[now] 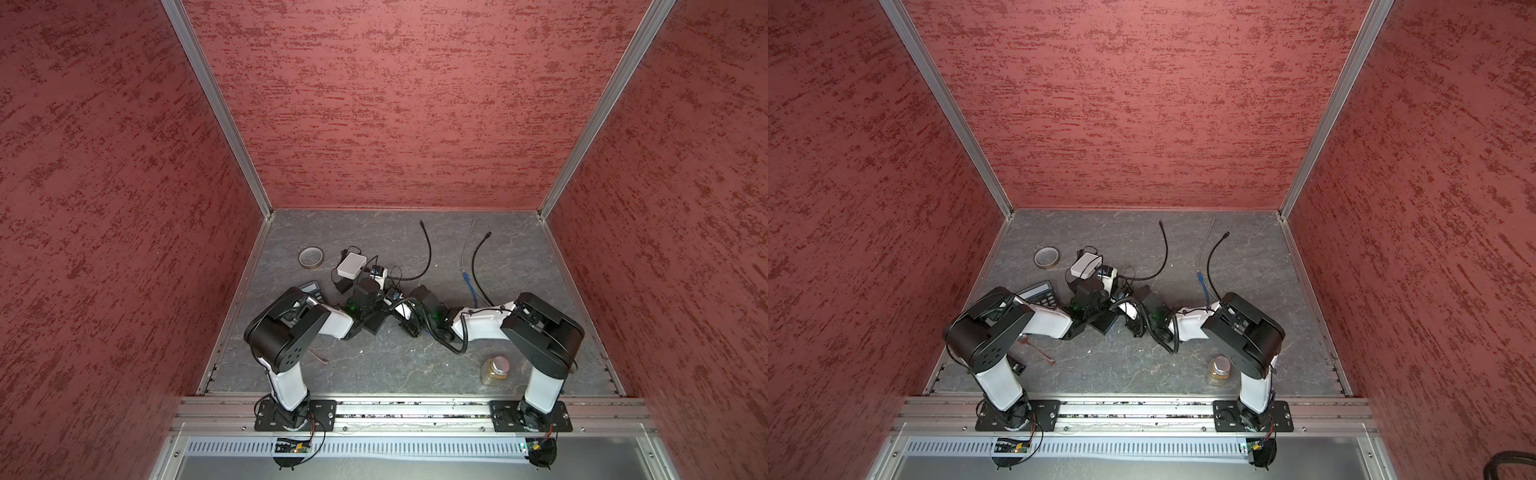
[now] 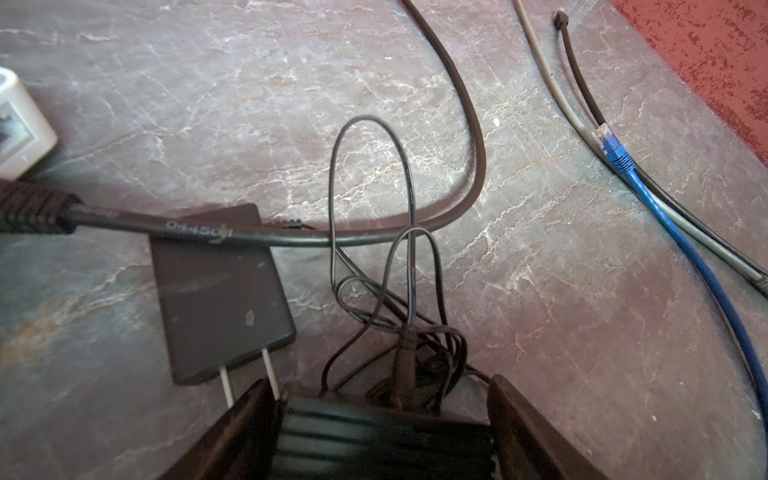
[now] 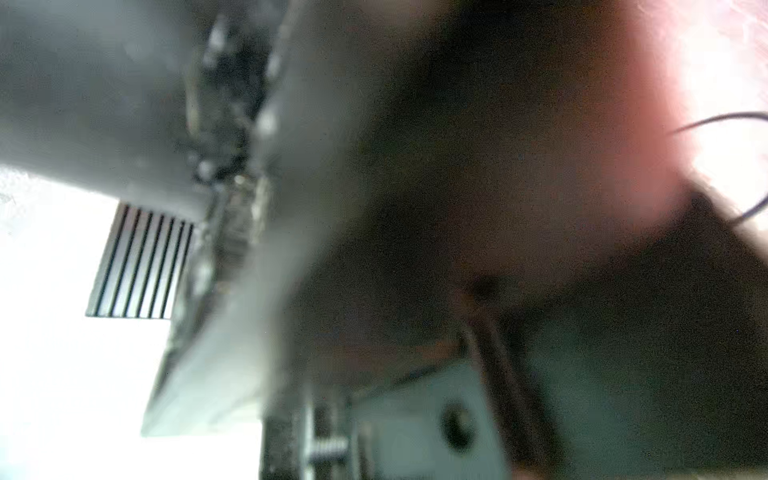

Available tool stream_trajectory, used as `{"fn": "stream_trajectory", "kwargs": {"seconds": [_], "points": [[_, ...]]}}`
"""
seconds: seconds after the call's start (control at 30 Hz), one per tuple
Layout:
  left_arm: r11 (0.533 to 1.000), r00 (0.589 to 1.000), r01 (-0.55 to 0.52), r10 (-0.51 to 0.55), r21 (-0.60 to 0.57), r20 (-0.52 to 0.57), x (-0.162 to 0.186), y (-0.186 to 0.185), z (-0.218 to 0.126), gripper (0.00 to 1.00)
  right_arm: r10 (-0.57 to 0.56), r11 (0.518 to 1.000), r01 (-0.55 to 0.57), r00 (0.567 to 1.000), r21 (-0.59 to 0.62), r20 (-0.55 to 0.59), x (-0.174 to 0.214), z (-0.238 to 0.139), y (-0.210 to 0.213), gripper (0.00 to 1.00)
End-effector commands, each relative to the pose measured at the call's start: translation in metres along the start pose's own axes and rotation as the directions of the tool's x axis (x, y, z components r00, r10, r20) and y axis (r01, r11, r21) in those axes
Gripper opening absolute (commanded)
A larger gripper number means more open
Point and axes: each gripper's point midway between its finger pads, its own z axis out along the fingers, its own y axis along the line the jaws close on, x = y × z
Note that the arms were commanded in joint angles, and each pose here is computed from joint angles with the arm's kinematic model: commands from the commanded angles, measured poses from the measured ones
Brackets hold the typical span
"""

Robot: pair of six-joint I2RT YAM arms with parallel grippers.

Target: Insert the plug into the switch port

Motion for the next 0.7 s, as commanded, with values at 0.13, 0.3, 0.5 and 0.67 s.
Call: {"fn": "stream_trajectory", "kwargs": {"seconds": [0.13,0.3,0.5,0.67], "points": [[0.756,0.946,0.155,0.074,0.637,-0.317,0.08,-0.171,-0.044,0.8,-0.106,0.983,0.173,0.802,-0.059,0.588,-0.168,-0.03,0.036,0.0],[0.752,0.946,0.165,0.062,0.638,-0.318,0.08,-0.171,-0.044,0.8,-0.098,0.985,0.163,0.779,-0.048,0.619,-0.173,-0.036,0.034,0.0],[0.761,0.943,0.173,0.054,0.625,-0.327,0.083,-0.169,-0.042,0.8,-0.092,0.989,0.147,0.729,-0.024,0.679,-0.186,-0.056,0.031,0.0],[0.765,0.94,0.186,0.044,0.617,-0.338,0.087,-0.168,-0.039,0.79,-0.083,0.989,0.144,0.718,-0.03,0.691,-0.193,-0.064,0.031,0.0]]}}
